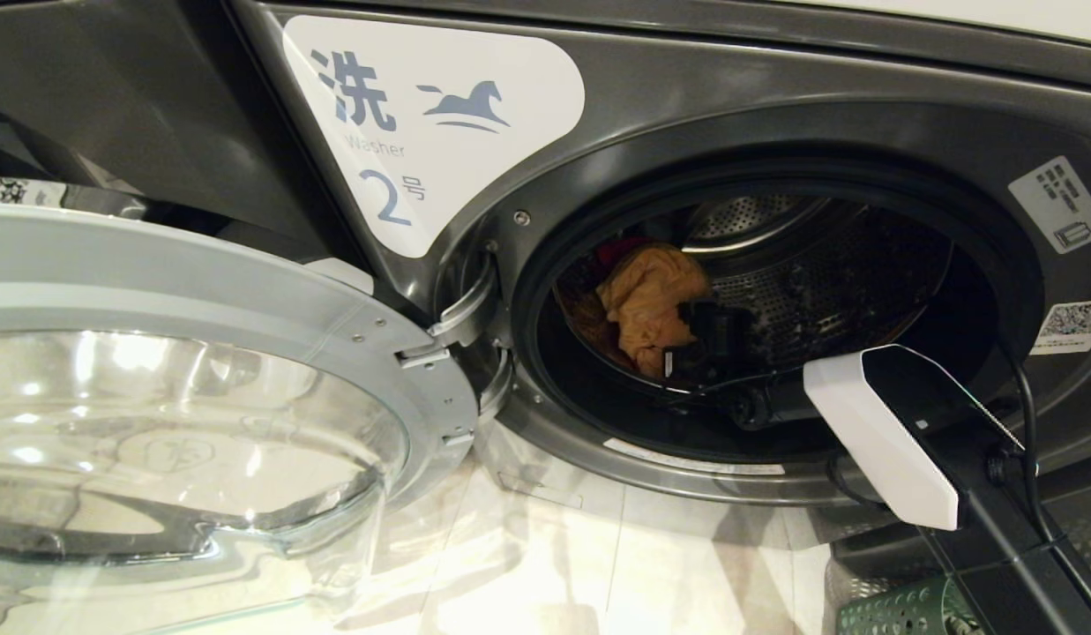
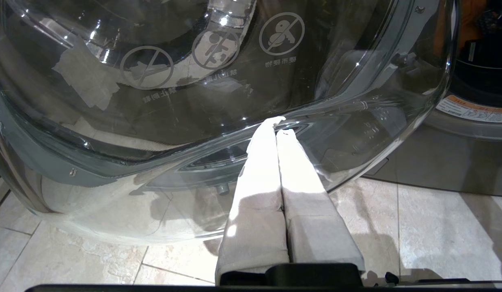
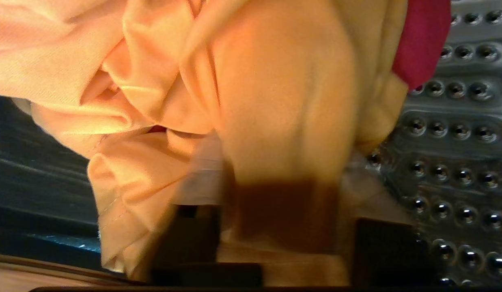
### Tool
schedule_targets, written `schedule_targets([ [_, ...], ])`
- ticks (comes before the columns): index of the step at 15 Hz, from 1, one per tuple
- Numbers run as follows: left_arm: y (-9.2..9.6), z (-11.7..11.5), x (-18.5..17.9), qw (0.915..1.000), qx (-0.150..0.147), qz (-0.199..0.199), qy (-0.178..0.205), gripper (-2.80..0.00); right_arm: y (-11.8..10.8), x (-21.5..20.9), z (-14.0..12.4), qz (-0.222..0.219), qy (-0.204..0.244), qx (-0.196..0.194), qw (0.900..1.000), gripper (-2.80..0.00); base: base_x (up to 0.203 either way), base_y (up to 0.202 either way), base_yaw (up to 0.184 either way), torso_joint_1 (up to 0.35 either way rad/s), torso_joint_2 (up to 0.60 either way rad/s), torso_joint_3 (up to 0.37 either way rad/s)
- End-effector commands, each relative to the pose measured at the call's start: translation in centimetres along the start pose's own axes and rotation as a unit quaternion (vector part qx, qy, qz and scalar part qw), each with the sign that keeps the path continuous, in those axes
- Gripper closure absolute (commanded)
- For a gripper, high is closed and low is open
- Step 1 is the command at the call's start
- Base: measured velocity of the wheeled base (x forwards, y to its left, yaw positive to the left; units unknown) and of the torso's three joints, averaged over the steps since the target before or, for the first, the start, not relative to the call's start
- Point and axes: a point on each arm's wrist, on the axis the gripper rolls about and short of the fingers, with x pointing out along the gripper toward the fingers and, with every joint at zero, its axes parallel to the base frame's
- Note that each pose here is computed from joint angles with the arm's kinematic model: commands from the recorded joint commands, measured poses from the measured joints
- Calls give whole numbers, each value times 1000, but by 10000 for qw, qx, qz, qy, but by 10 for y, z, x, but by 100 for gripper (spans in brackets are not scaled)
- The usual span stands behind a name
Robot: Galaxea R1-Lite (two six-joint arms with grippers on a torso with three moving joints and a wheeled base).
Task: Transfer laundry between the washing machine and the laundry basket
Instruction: Pick a cloth and place it into the basket
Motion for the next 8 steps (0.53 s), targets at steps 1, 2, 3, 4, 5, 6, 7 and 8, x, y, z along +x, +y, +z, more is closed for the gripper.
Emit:
schedule_targets([
  [1, -1, -11, 2, 9998, -1, -8, 204, 0, 1, 0, 1, 3, -27, 7, 10000, 0, 0, 0, 0, 0, 0, 0],
  [2, -1, -11, 2, 9998, -1, -8, 204, 0, 1, -1, 3, 4, -47, 13, 10000, 0, 0, 0, 0, 0, 0, 0],
  [3, -1, -11, 2, 9998, -1, -8, 204, 0, 1, -2, 5, 6, -91, 24, 10000, 0, 0, 0, 0, 0, 0, 0],
  [4, -1, -11, 2, 9998, -1, -8, 204, 0, 1, -3, 10, 10, -157, 48, 9999, 0, 0, 0, 0, 0, 0, 0],
  [5, -1, -11, 2, 9998, -1, -8, 204, 0, 1, -5, 17, 18, -301, 72, 9995, 0, 0, 0, 0, 0, 0, 0],
  [6, -1, -11, 2, 9998, -1, -8, 204, 0, 2, -6, 21, 20, -450, 99, 9989, 0, 0, 0, 0, 0, 0, 0],
  [7, -1, -11, 2, 9998, -1, -8, 204, 0, 3, -7, 25, 27, -604, 123, 9981, 0, 0, 0, 0, 0, 0, 0],
  [8, -1, -11, 2, 9998, -1, -8, 204, 0, 4, -9, 31, 27, -763, 161, 9970, 0, 0, 0, 0, 0, 0, 0],
])
